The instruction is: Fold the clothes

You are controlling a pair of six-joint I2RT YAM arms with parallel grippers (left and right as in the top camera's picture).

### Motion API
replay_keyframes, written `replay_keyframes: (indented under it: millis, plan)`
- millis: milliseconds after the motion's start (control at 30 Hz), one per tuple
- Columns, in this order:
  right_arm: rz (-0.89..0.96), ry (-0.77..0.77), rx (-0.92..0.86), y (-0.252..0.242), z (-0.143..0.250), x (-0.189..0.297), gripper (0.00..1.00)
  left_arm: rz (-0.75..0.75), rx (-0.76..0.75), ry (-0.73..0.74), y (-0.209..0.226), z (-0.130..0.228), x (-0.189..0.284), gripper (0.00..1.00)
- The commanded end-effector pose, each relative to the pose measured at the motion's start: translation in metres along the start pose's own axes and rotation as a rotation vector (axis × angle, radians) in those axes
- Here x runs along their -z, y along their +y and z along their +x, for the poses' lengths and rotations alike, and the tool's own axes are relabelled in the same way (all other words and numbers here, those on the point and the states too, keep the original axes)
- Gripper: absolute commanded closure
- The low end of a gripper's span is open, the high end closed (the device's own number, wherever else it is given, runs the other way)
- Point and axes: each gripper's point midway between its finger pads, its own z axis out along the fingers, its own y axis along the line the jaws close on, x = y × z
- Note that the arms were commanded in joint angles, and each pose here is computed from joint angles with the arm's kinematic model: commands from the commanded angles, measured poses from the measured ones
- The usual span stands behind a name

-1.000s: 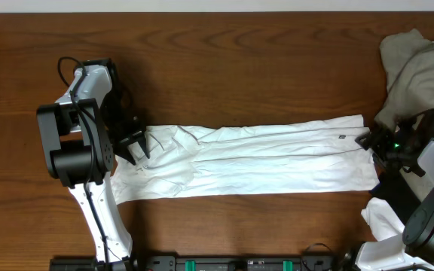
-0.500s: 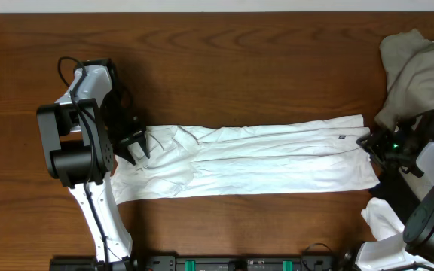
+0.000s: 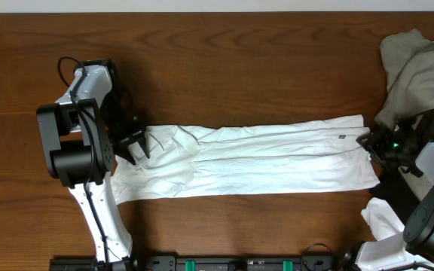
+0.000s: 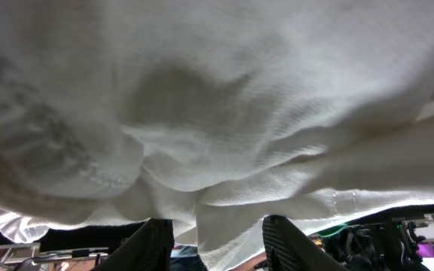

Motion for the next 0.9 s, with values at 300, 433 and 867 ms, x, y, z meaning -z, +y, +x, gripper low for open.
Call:
replay_keyframes:
  millis: [300, 433, 867]
  plan:
    - [0.087, 0.056, -0.029, -0.021, 0.020, -0.017, 0.66, -0.008, 0.000, -0.019, 0.002, 0.003, 0.005, 0.58]
    - [0.086, 0.052, -0.012, -0.018, 0.020, -0.019, 0.65, -0.008, 0.000, -0.019, 0.002, 0.003, 0.005, 0.58]
    - [0.099, 0.037, 0.020, -0.010, 0.019, -0.024, 0.74, -0.008, 0.000, -0.019, 0.002, 0.003, 0.005, 0.58]
